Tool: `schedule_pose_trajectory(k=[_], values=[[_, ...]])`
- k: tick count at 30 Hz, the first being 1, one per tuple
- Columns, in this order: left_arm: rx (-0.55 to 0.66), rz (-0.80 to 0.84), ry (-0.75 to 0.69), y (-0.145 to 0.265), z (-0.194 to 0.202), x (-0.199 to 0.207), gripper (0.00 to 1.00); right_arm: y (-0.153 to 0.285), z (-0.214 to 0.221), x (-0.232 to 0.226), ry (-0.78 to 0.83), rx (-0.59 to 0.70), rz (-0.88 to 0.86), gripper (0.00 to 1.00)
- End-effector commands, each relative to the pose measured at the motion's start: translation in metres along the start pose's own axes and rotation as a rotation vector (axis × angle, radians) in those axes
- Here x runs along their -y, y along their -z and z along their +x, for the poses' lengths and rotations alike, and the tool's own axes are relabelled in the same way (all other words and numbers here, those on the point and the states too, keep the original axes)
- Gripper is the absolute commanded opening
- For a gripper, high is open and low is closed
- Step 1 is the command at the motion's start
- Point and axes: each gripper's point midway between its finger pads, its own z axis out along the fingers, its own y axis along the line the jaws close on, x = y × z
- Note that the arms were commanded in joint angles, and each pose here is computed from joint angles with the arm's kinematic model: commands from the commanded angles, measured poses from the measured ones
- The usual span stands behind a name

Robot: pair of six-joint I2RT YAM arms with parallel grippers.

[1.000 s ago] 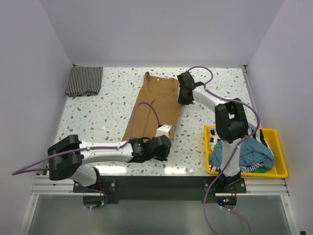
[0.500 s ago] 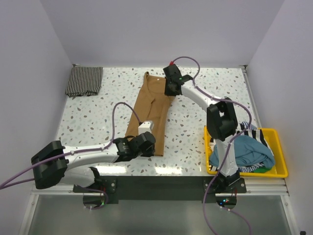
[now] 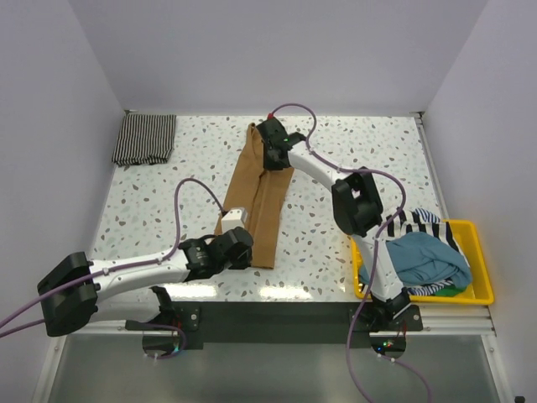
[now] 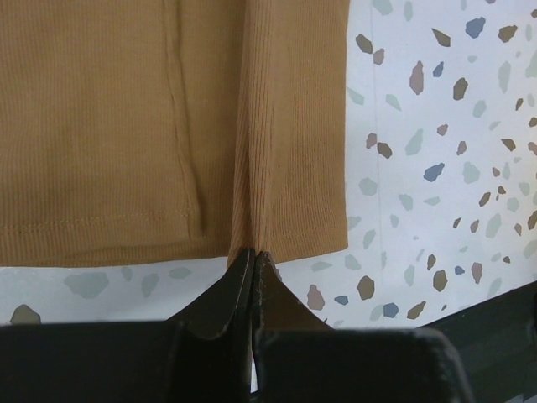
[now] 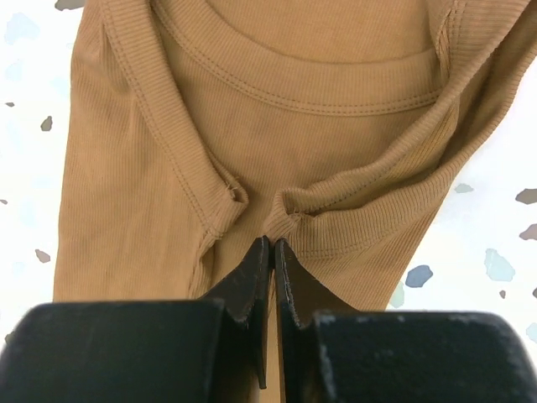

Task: Fold and stack the tank tops
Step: Fold the tank top

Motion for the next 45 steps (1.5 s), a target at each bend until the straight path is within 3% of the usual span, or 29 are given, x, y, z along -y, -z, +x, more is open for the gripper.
schedule_pose_trajectory(k=[1, 18, 24, 28, 31, 34, 39, 45], values=[[0.013, -0.038, 0.020, 0.002, -0.001, -0.014, 0.00, 0.009, -0.022, -0.012, -0.012, 0.065, -0.016, 0.00], [-0.003, -0.097, 0.021, -0.004, 0.005, -0.037, 0.01, -0.007, -0.018, -0.022, -0.012, 0.064, -0.037, 0.02], [-0.008, -0.101, 0.006, -0.006, 0.004, -0.037, 0.06, -0.008, -0.020, -0.026, -0.007, 0.076, -0.062, 0.18], [0.004, -0.105, -0.001, -0.004, -0.001, -0.036, 0.17, 0.001, -0.030, -0.030, 0.001, 0.104, -0.083, 0.27], [0.021, -0.106, -0.003, 0.000, -0.009, -0.033, 0.31, 0.014, -0.044, -0.033, 0.007, 0.139, -0.100, 0.44], [0.040, -0.099, -0.006, 0.006, -0.019, -0.027, 0.41, 0.032, -0.057, -0.034, 0.012, 0.172, -0.107, 0.50], [0.118, -0.086, 0.000, 0.025, -0.051, -0.015, 0.43, 0.059, -0.055, -0.033, 0.002, 0.182, -0.113, 0.48], [0.217, -0.144, 0.040, 0.020, -0.113, -0.037, 0.43, 0.074, -0.004, -0.039, 0.035, 0.122, -0.095, 0.46]])
